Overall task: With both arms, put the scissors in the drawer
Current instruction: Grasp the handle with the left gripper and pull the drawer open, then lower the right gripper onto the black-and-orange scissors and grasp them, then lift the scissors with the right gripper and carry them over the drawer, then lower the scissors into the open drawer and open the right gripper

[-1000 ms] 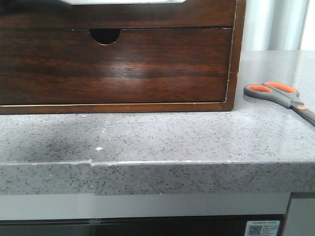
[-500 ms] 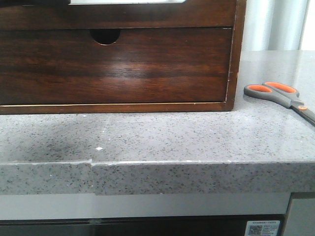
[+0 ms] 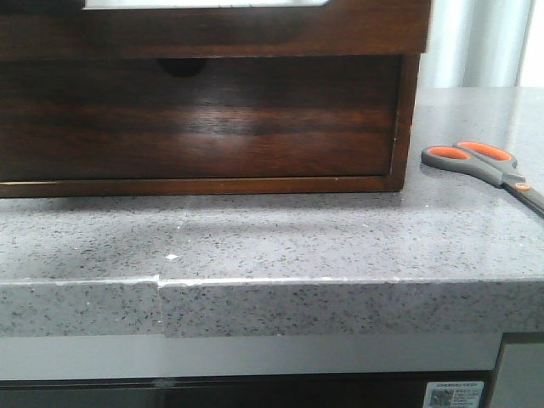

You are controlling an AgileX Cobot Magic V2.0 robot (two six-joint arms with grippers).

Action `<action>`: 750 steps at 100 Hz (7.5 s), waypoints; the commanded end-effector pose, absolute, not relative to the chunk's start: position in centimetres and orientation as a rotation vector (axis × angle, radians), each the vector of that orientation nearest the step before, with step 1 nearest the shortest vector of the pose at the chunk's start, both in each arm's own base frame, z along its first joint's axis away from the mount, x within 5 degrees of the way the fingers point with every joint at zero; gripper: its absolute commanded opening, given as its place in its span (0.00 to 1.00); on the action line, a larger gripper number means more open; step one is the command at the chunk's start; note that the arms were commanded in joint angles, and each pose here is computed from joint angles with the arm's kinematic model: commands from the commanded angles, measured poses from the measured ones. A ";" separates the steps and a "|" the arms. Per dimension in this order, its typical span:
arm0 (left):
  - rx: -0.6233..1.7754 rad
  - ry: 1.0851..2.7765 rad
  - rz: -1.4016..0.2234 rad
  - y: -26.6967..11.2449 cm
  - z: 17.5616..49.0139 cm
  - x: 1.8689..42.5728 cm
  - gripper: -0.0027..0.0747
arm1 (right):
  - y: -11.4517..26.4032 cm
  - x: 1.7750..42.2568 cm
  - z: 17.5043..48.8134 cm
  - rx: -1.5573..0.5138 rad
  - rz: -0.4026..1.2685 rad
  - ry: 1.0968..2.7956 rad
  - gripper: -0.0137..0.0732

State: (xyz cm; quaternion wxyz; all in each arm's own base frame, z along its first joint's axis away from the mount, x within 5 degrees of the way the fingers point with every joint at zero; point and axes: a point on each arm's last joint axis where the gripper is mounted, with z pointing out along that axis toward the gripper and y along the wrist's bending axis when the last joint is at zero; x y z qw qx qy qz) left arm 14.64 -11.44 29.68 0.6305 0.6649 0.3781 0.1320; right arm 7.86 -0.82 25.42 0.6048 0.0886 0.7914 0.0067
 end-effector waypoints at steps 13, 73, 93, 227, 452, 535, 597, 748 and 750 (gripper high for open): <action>1.426 0.692 0.151 -11.5 31.0 11.5 0.01 | -0.8 8.2 27.0 0.176 0.007 1.747 0.09; 1.432 0.699 0.143 -11.1 30.1 10.8 0.28 | -0.8 8.2 26.9 0.176 0.007 1.751 0.09; 1.432 0.699 0.143 -11.1 30.1 10.8 0.42 | -0.8 8.2 26.9 0.176 0.007 1.751 0.09; 0.924 0.615 0.005 -7.6 35.7 6.0 0.42 | 0.8 18.0 33.1 -0.059 -0.030 2.144 0.41; 0.924 0.617 0.004 -7.6 35.7 6.0 0.41 | 3.9 33.5 27.6 -0.054 0.028 2.815 0.15; 0.924 0.617 0.004 -7.6 35.7 6.0 0.41 | 2.5 25.7 41.7 -0.121 -0.032 2.158 0.10; 0.924 0.617 0.004 -7.6 35.7 6.0 0.41 | 11.3 17.9 47.9 -0.805 0.083 1.554 0.10; 0.924 0.617 0.004 -7.6 35.7 6.0 0.41 | 21.3 22.7 39.3 -1.267 0.009 1.666 0.30; 0.924 0.617 0.004 -7.6 35.7 6.0 0.41 | 21.3 22.7 39.3 -1.267 0.009 1.666 0.32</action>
